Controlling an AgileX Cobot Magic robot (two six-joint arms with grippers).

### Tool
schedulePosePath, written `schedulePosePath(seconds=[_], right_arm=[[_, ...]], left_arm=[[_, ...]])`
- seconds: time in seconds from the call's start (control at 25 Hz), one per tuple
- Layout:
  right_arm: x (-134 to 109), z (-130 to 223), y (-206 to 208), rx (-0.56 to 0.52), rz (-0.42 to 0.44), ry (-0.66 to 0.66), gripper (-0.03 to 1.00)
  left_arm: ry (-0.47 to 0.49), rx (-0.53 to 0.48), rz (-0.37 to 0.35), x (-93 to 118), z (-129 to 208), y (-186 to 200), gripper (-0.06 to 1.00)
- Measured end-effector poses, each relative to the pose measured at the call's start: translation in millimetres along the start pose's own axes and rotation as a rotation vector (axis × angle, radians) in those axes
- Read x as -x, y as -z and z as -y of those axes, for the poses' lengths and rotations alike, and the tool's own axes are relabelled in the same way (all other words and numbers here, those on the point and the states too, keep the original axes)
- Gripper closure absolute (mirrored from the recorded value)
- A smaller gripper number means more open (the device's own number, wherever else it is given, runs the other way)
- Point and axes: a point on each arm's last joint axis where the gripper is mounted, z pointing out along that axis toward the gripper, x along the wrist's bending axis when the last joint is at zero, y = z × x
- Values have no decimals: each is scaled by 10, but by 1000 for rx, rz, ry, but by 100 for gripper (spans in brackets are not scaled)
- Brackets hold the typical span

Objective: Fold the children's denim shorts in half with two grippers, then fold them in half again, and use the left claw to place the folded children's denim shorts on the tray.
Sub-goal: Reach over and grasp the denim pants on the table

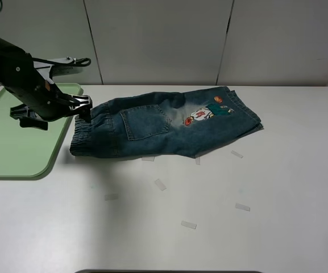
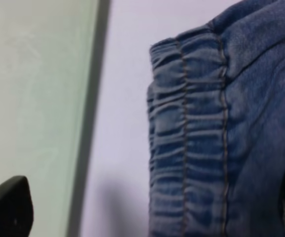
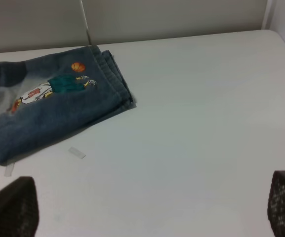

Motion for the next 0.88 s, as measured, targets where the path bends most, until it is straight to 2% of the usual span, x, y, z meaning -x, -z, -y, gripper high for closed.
schedulePosePath(seconds=[0.2,0.6,0.88], right_arm=[[-2,0,0,0,-2,-1,27],[-2,0,0,0,-2,-1,27],[-3,1,0,-1,-3,-2,27]], left_arm=[[64,4,53,56,37,-234,-5],[99,7,79,103,96,-462,-5],[91,19,122,278,164,-566,-5]])
